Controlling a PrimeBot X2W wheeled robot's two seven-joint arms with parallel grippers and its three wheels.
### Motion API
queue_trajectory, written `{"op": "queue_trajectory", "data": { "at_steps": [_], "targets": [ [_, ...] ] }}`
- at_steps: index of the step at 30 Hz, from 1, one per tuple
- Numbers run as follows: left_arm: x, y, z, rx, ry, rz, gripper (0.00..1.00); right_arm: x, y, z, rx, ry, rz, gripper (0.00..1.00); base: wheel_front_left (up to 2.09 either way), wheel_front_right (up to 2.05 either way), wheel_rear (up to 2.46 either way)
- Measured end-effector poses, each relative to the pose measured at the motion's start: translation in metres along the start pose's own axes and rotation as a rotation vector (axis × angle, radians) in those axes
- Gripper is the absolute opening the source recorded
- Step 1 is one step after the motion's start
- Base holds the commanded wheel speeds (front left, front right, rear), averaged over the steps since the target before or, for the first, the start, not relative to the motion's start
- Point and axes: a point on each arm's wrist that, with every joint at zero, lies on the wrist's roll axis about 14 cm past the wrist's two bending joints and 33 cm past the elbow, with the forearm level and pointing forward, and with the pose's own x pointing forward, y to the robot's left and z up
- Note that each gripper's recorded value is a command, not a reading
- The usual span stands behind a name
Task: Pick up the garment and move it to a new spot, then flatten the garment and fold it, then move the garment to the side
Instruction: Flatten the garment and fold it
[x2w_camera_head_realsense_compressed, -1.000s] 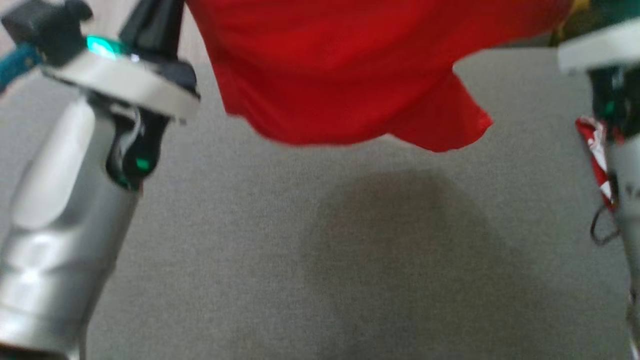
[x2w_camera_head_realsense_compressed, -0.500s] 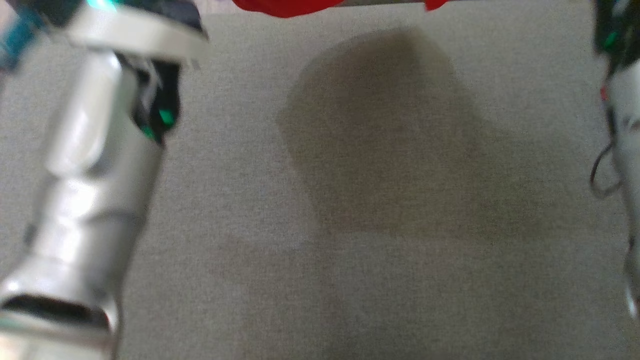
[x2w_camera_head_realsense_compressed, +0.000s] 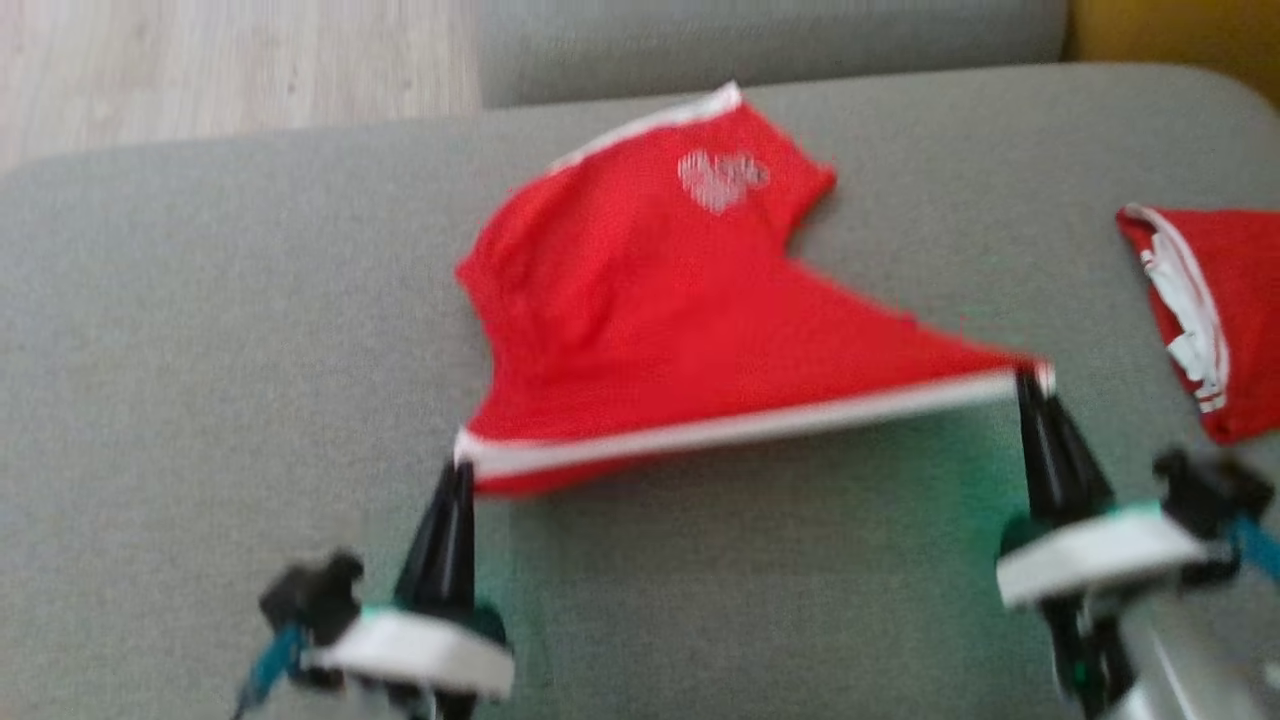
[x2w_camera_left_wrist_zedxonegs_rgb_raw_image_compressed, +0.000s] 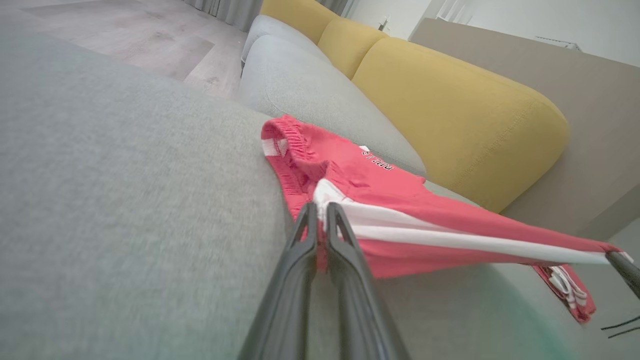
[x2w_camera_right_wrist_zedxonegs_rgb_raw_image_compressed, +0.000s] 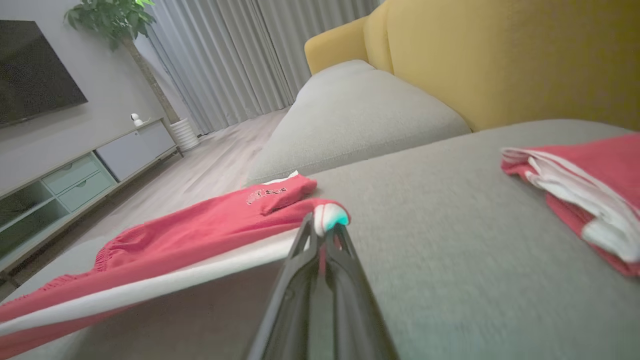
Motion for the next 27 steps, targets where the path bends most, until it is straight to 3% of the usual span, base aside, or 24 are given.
{"op": "queue_trajectory", "data": {
  "at_steps": [7,12,16,20,21,27],
  "targets": [
    [-0.055,-0.009,-0.027,-0.008,0.041,0.007,0.00,-0.057,-0.009,-0.015,0.047,0.015,-0.055,0.00,0.00,0.00,0.00],
    [-0.062,-0.010,-0.025,-0.013,0.026,0.011,0.00,-0.055,-0.006,-0.007,0.048,0.005,-0.041,0.00,0.00,0.00,0.00],
    [-0.040,-0.017,-0.007,-0.017,-0.017,-0.025,0.00,-0.023,-0.001,0.011,0.024,-0.013,-0.003,0.00,0.00,0.00,0.00],
    [0.001,-0.027,0.026,0.003,-0.092,-0.085,0.00,0.033,0.011,0.044,-0.047,-0.060,0.065,0.00,0.00,0.00,0.00],
    [0.001,-0.027,0.026,0.003,-0.092,-0.085,0.00,0.033,0.011,0.044,-0.047,-0.060,0.065,0.00,0.00,0.00,0.00],
    [0.054,-0.017,0.051,-0.016,-0.123,-0.097,0.00,0.119,0.039,0.058,-0.167,-0.022,0.158,0.00,0.00,0.00,0.00]
  ]
}}
